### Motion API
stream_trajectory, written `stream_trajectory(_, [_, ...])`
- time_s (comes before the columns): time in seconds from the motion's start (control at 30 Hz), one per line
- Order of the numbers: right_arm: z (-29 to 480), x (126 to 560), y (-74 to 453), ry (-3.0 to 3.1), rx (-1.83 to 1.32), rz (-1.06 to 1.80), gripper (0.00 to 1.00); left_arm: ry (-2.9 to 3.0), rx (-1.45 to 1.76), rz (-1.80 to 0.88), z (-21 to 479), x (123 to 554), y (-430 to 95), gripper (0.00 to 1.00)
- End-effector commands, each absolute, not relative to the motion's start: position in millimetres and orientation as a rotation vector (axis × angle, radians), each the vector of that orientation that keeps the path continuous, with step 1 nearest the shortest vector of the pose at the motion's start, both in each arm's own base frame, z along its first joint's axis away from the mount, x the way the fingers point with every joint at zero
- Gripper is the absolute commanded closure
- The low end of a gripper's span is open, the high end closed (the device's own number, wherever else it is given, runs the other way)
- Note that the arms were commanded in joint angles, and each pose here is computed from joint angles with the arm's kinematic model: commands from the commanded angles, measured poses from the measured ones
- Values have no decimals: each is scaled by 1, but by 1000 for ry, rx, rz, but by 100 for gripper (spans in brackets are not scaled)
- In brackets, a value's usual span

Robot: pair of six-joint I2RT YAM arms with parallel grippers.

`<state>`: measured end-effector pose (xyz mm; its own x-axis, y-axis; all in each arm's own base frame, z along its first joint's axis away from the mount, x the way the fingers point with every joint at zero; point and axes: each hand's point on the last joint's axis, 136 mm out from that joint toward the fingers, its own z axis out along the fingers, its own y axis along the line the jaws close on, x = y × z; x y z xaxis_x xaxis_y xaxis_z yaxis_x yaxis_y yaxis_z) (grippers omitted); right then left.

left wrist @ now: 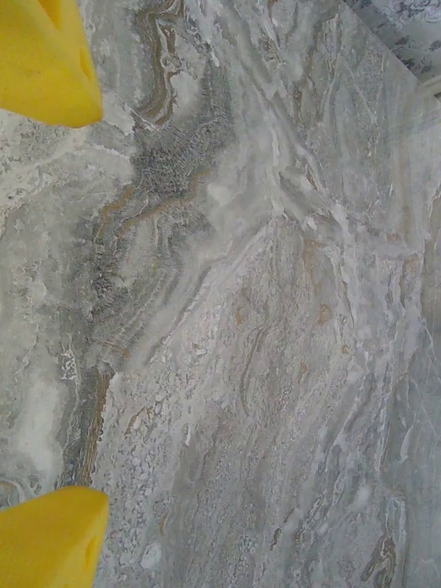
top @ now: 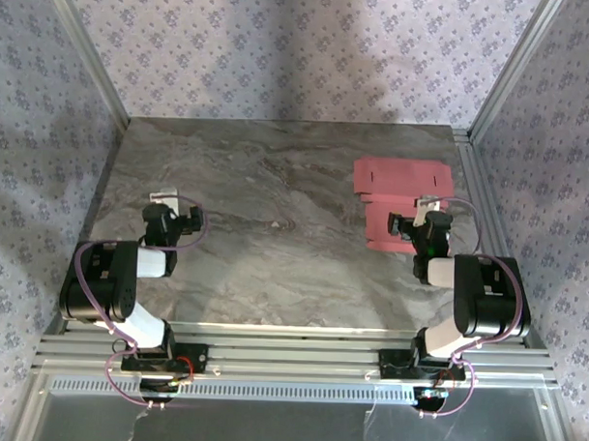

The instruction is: Fold the paper box

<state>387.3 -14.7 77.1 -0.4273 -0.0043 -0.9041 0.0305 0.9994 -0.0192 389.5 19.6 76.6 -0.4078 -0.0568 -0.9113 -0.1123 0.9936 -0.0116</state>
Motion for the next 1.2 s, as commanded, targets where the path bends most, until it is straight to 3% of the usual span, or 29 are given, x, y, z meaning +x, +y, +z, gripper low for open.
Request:
stream_trajectory(0.0, [83,391,-14,1988,-2,-46,0,1956,-108,71,89,397,20,0])
stream_trajectory(1.0, [83,391,-15,1988,2,-32,0,1955,-107,71,89,397,20,0])
stream_trajectory(1.17, [113,389,-26,1981,71,-159,0,1955,-107,71,89,397,20,0])
